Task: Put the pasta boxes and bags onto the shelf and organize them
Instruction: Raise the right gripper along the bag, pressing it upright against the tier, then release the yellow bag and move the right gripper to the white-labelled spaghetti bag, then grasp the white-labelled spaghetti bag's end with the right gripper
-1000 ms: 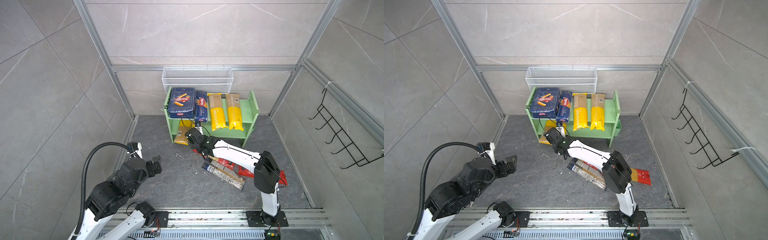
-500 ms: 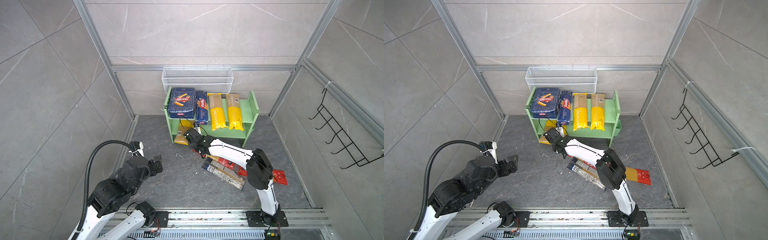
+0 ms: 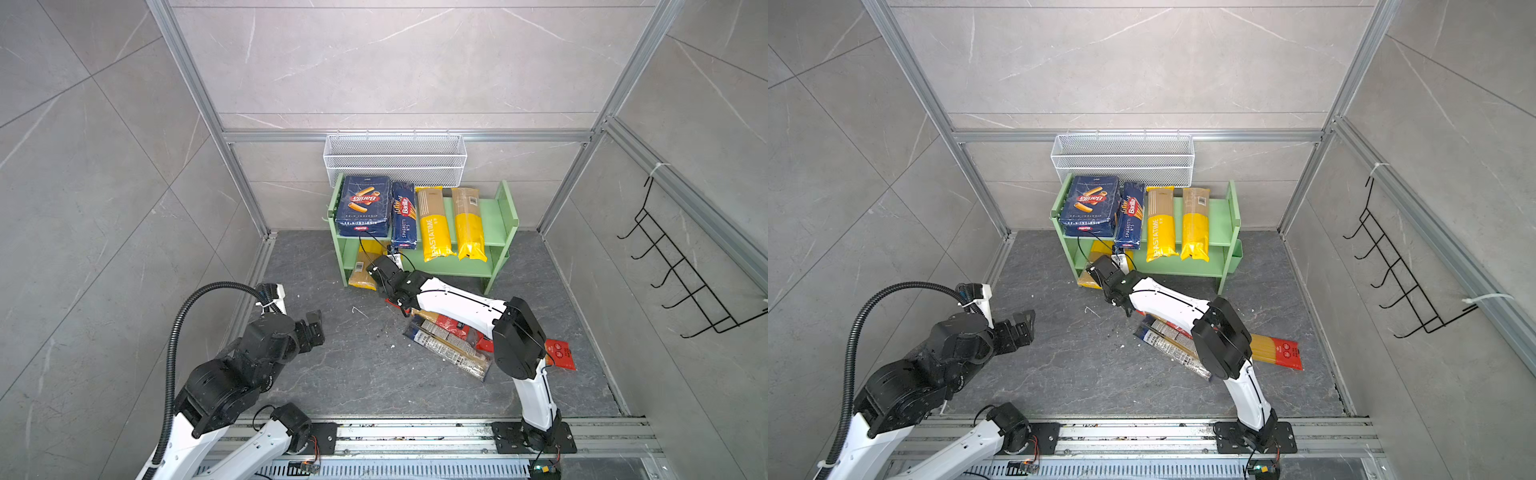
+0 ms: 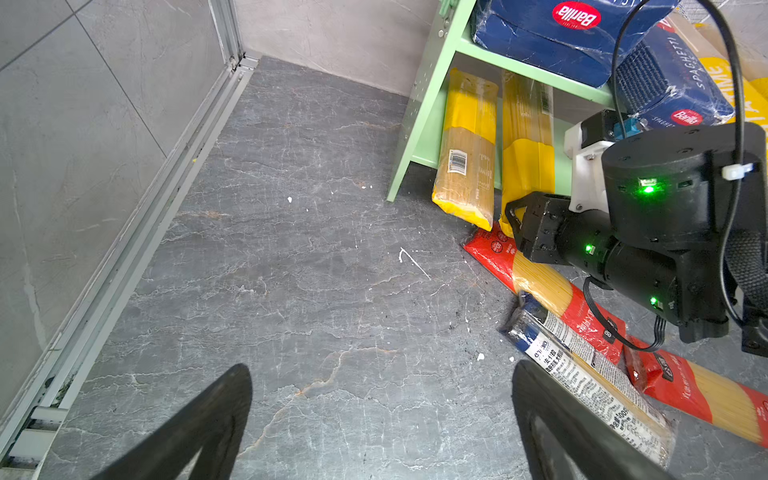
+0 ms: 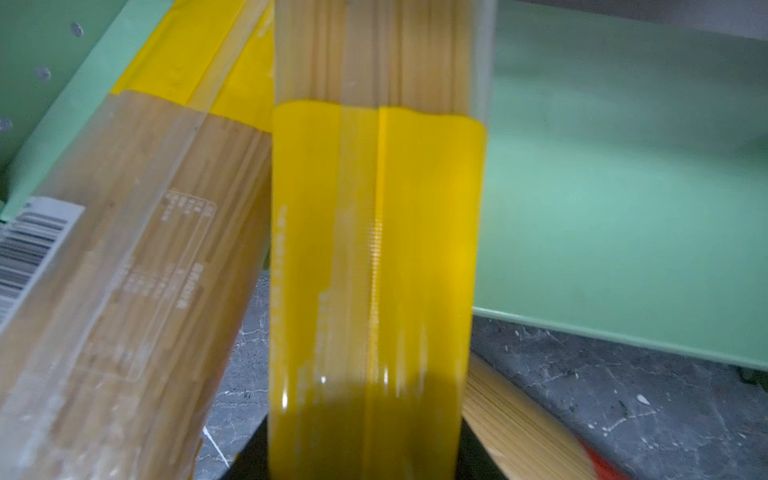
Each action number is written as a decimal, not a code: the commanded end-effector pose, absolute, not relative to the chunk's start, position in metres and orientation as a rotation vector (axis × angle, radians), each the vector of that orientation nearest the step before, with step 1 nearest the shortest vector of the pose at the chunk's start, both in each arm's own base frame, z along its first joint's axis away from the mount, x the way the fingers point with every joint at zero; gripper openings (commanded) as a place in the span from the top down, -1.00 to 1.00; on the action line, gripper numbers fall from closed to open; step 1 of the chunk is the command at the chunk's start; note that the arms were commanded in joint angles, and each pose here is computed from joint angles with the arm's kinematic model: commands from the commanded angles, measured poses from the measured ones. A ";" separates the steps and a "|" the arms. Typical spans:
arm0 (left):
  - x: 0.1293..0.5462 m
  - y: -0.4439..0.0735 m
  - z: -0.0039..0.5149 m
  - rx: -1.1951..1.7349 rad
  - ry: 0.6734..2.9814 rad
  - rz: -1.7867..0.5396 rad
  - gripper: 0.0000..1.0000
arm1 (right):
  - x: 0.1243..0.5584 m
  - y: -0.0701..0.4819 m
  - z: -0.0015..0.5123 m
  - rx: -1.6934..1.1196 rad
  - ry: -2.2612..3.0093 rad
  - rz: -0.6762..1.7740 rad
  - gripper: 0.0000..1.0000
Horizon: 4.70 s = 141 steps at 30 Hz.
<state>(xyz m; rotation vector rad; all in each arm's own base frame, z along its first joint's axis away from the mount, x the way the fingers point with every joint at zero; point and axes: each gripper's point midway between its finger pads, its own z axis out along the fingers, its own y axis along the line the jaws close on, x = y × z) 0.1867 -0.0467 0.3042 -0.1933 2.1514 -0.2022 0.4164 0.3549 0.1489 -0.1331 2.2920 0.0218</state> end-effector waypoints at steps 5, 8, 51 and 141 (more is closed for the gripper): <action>0.185 -0.041 0.320 -0.193 2.098 -0.206 -0.97 | 0.448 0.337 0.198 0.070 2.151 0.082 -0.01; 0.184 -0.041 0.321 -0.193 2.095 -0.213 -0.97 | 0.447 0.336 0.199 0.071 2.149 0.084 -0.01; 0.179 -0.038 0.314 -0.184 2.095 -0.219 -0.97 | 0.407 0.360 0.196 -0.092 2.161 0.196 -0.68; 0.177 -0.193 0.159 0.052 2.383 -0.575 -0.98 | 0.198 0.182 0.005 -0.107 2.748 0.000 -0.98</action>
